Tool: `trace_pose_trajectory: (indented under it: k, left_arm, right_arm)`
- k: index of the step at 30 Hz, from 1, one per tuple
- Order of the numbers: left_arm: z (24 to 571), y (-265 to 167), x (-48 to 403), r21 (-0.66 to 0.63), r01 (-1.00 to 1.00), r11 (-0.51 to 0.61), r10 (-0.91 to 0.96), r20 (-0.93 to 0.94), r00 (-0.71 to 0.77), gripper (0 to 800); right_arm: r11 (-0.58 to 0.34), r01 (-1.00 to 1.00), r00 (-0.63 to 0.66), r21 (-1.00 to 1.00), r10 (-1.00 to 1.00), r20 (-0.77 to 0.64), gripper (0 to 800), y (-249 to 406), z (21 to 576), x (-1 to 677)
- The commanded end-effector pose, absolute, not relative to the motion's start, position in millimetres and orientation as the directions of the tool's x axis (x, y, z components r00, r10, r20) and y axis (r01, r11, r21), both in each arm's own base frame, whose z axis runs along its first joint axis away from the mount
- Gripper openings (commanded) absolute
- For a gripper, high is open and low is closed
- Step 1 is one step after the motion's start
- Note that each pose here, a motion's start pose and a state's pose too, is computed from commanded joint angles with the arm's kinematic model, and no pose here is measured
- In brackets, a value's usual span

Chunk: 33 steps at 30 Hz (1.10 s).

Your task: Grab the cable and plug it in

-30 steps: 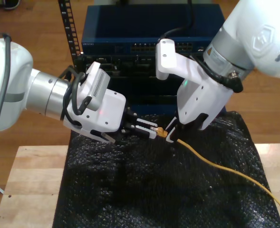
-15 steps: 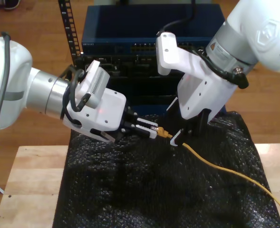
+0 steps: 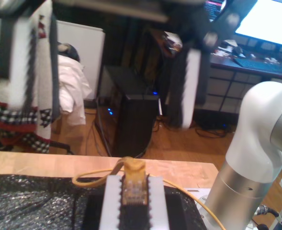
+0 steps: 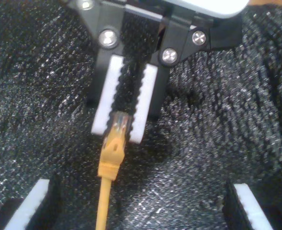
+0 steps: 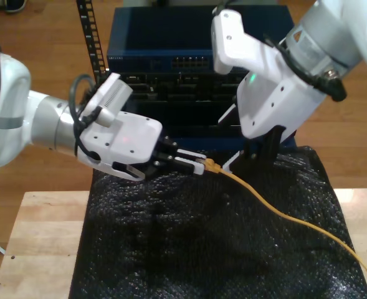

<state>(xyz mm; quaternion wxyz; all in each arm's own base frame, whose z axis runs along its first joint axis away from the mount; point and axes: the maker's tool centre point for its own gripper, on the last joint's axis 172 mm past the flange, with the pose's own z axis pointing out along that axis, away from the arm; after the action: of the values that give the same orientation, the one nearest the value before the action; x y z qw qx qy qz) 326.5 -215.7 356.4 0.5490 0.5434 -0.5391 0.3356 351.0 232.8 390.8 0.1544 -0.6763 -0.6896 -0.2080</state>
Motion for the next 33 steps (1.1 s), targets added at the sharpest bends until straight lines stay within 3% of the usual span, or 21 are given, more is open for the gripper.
trace_pose_trajectory:
  k: [8,18,33]
  left_arm:
    - [360.6,-190.0,332.4,0.448,-0.879,0.164,-0.189,0.889,0.417,5]
    - [368.3,-180.5,330.3,0.467,-0.862,0.197,-0.149,0.883,0.445,6]
    - [386.5,-174.4,324.6,0.483,-0.825,0.293,-0.054,0.870,0.490,5]
  right_arm:
    - [0.069,0.981,-0.151,0.179,0.855,0.497,797,229.9,415.1,337.0]
    - [0.136,0.954,-0.264,0.267,0.804,0.534,797,238.6,435.3,319.1]
    - [0.078,0.870,-0.370,0.488,0.756,0.539,796,239.7,471.8,330.8]
